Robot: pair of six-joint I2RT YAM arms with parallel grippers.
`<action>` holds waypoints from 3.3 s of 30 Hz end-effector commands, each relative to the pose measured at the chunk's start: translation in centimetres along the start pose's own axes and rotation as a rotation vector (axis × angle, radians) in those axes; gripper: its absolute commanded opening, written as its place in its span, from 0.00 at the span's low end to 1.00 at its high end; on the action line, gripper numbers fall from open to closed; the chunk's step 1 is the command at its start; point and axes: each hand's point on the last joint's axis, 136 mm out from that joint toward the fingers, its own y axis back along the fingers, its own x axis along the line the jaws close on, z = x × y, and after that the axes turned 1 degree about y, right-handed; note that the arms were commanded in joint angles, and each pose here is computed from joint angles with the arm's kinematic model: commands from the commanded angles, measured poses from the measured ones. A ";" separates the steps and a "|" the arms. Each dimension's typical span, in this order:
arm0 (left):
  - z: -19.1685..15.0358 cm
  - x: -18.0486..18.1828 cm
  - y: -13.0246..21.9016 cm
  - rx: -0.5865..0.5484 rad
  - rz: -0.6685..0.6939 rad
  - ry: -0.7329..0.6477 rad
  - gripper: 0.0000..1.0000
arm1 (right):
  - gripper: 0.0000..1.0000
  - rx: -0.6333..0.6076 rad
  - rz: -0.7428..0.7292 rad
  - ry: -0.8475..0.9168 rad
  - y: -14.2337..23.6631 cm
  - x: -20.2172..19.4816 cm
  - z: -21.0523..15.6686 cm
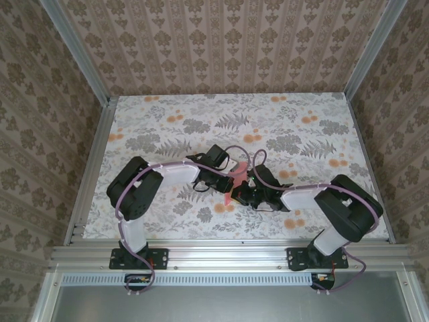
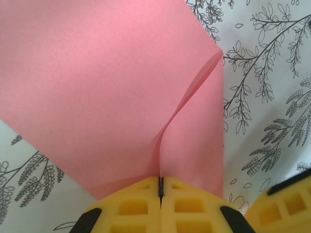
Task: Fold a paper plane with a square sheet of paper (pick it up from the middle)
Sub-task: Third fold the triangle at the center of the table.
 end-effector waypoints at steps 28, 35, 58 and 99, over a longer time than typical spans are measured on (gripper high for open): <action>-1.9 2.0 -0.2 0.056 -0.063 0.092 0.00 | 0.02 0.024 -0.082 -0.002 -1.9 -1.2 -0.8; -1.2 0.9 0.5 0.051 -0.100 0.112 0.00 | 0.05 -0.088 -0.126 0.060 2.4 -1.0 2.2; 0.1 0.2 1.0 0.051 -0.115 0.083 0.00 | 0.03 0.147 -0.392 0.310 -0.9 -3.0 11.5; -2.4 1.4 -1.1 0.136 -0.087 0.085 0.00 | 0.01 -0.103 -0.027 0.036 6.5 0.4 7.2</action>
